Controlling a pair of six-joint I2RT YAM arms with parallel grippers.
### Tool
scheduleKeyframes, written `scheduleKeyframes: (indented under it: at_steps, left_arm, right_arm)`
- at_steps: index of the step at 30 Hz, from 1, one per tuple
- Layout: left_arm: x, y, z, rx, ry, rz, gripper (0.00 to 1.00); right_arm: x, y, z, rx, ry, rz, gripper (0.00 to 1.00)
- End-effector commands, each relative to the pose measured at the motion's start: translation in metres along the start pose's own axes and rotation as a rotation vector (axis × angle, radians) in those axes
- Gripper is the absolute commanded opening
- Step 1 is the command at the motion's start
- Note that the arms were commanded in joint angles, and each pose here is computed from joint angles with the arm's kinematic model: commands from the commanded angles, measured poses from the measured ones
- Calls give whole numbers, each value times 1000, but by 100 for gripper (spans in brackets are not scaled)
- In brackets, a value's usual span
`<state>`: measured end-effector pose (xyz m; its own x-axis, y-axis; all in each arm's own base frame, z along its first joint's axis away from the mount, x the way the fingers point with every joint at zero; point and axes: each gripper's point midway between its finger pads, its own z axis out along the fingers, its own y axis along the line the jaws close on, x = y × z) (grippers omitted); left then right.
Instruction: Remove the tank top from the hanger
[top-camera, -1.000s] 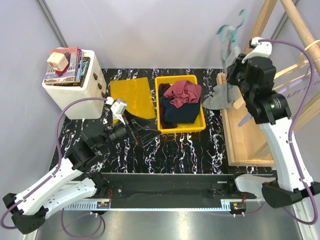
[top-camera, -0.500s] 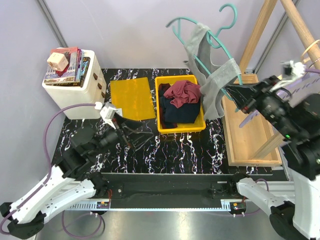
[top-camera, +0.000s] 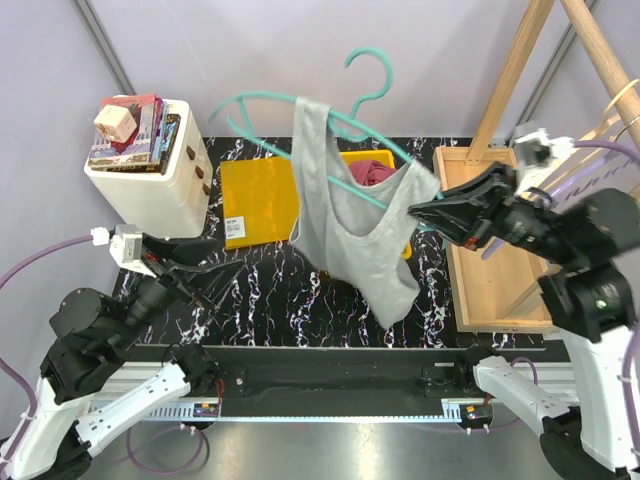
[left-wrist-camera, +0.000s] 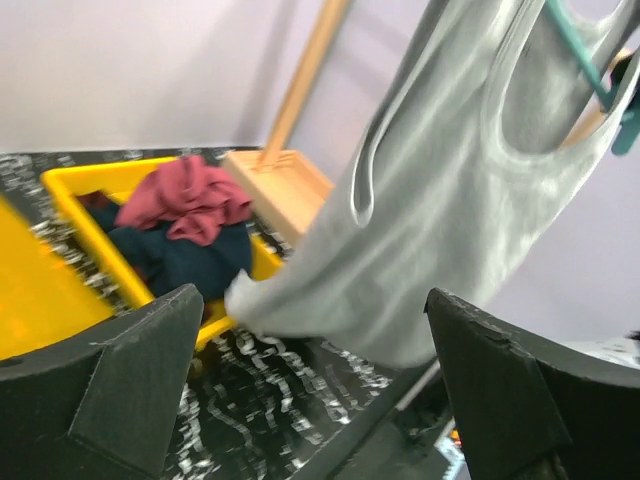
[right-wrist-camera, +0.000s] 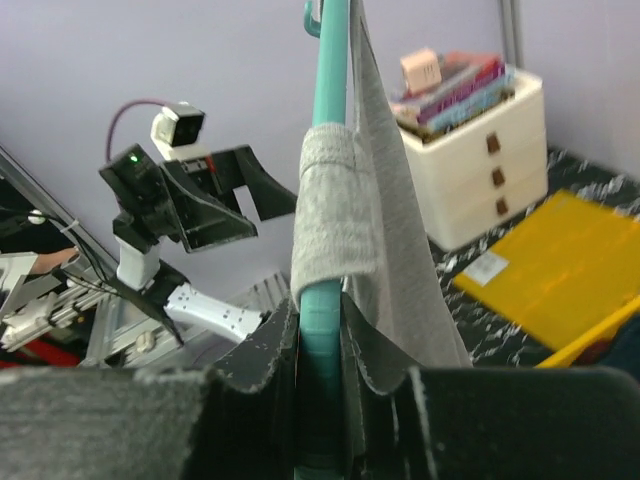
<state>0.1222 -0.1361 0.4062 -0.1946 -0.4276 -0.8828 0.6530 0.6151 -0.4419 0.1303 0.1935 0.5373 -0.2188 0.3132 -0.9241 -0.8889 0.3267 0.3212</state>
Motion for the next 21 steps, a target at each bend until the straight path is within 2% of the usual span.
scheduleKeyframes:
  at_steps: [1, 5, 9, 14, 21]
  left_arm:
    - [-7, 24, -14, -124, -17, 61, 99]
    - [-9, 27, 2, -155, 5, 91, 99]
    - [1, 22, 36, -149, 89, 124, 99]
    - [-11, 12, 66, -111, 28, 136, 99]
    - [0, 8, 113, -108, 85, 136, 99]
  right_arm:
    - [36, -11, 7, -71, 68, 70, 0]
    - [68, -14, 1, -110, 126, 119, 0]
    - [93, -11, -11, -125, 156, 149, 0]
    - [129, -20, -20, -104, 200, 236, 0]
    - [153, -27, -29, -74, 213, 283, 0]
